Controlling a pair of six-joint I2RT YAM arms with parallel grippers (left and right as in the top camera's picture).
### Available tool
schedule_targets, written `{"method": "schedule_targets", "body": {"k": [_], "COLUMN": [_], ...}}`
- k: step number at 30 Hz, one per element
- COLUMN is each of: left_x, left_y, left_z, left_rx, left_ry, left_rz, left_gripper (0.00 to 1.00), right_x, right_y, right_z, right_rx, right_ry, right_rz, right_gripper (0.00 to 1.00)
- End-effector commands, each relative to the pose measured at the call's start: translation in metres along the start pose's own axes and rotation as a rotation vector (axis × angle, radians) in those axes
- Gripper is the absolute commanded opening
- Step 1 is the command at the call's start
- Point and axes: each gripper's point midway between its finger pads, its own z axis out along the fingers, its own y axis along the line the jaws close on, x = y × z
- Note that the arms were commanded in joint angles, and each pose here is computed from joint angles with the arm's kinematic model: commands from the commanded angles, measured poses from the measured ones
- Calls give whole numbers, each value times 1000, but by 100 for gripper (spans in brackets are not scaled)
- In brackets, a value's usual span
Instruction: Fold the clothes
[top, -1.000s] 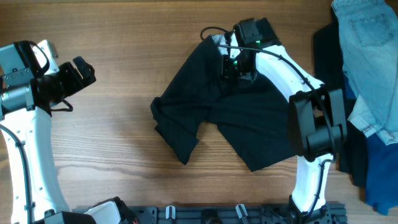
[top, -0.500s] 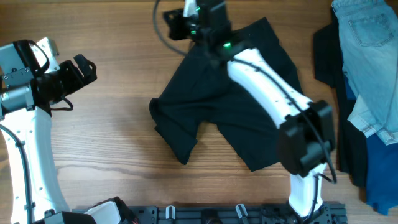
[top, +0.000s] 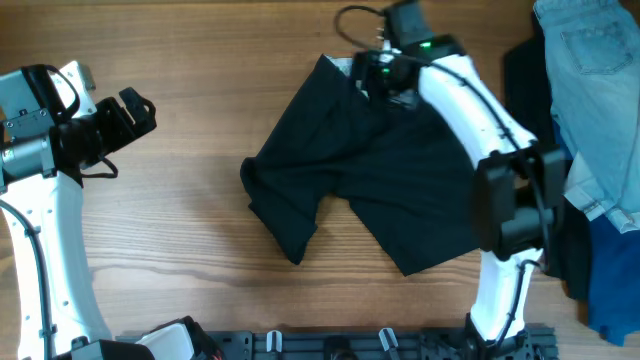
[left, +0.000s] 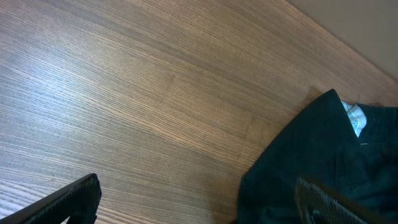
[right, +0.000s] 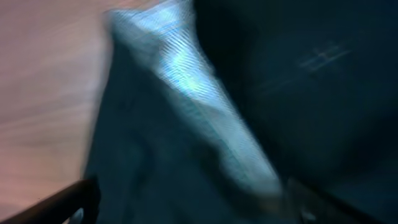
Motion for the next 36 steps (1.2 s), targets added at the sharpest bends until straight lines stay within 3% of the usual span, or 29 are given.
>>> {"method": "schedule_targets", "body": {"k": [1, 7, 15, 16, 18, 28, 32, 36], "left_x": [-7, -7, -7, -7, -7, -9, -11, -11], "left_y": [-4, -4, -4, -4, -4, -5, -5, -5], "left_z": [-6, -5, -5, -5, -5, -6, -6, -6], "left_rx": [18, 18, 18, 18, 18, 19, 21, 21], "left_ry": [-22, -20, -20, -20, -20, -31, -37, -39], "left_rz": [3, 3, 3, 3, 2, 6, 8, 8], "left_gripper": [100, 100, 100, 100, 100, 100, 100, 100], "right_x": [23, 48, 37, 36, 34, -30, -34, -36], "right_y": [-4, -17, -7, -4, 2, 140, 200, 229], "right_z": [-4, 21, 47, 47, 47, -22, -43, -34], "right_rx": [59, 111, 53, 47, 28, -335, -500, -533], "right_ry": [37, 75, -48, -54, -67, -329, -460, -575], "right_rz": [30, 83, 123, 117, 108, -138, -219, -234], "right_gripper": [96, 93, 47, 38, 7, 4, 4, 4]}}
